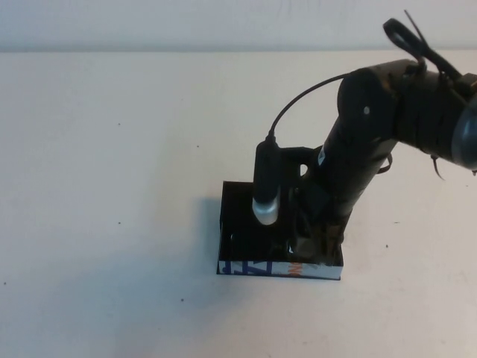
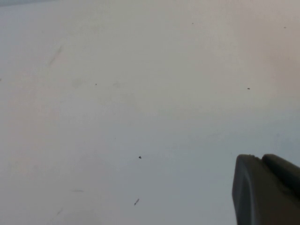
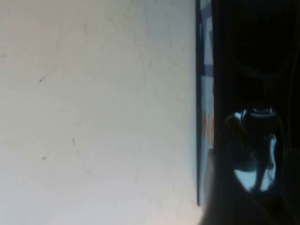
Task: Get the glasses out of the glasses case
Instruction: Pick up the glasses from the glasses case
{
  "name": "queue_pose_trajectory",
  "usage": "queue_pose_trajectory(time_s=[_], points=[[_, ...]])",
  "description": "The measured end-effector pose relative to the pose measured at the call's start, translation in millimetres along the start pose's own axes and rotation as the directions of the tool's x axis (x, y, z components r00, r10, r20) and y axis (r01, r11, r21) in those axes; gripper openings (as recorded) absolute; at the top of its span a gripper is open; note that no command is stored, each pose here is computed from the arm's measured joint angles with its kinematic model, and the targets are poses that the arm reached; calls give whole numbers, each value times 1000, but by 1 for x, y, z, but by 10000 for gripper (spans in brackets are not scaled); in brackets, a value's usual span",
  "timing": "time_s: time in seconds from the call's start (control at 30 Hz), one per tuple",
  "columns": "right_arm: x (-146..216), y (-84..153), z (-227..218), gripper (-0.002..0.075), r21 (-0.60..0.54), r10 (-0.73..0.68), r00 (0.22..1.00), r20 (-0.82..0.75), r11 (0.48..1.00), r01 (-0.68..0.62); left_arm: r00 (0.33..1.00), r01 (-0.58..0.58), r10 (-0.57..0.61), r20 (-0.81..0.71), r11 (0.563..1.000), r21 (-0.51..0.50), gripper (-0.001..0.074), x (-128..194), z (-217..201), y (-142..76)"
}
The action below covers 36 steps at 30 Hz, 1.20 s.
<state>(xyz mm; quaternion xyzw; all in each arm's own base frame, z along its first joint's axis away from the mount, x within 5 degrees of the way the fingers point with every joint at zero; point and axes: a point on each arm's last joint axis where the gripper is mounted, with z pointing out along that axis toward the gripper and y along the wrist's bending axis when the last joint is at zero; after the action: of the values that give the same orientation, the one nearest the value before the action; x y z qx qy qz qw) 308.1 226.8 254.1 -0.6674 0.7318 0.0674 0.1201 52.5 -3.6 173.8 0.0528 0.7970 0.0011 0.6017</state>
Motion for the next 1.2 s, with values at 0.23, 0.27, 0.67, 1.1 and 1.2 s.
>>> queue_pose_trajectory(time_s=[0.23, 0.27, 0.67, 1.1, 1.2], points=[[-9, -11, 18, 342, 73, 56, 997, 57, 996, -60, 1000, 0, 0, 0, 1000, 0, -4, 0, 0, 0], [-10, -12, 20, 344, 78, 64, 996, 61, 995, -68, 1000, 0, 0, 0, 1000, 0, -4, 0, 0, 0], [-10, -18, 42, 349, 70, 83, 995, 55, 994, -87, 1000, 0, 0, 0, 1000, 0, -4, 0, 0, 0], [-9, -24, 70, 261, 60, 96, 994, 41, 993, -99, 1000, 0, 0, 0, 1000, 0, -4, 0, 0, 0], [-10, -24, 68, 168, 56, 96, 994, 41, 994, -99, 1000, 0, 0, 0, 1000, 0, -6, 0, 0, 0]])
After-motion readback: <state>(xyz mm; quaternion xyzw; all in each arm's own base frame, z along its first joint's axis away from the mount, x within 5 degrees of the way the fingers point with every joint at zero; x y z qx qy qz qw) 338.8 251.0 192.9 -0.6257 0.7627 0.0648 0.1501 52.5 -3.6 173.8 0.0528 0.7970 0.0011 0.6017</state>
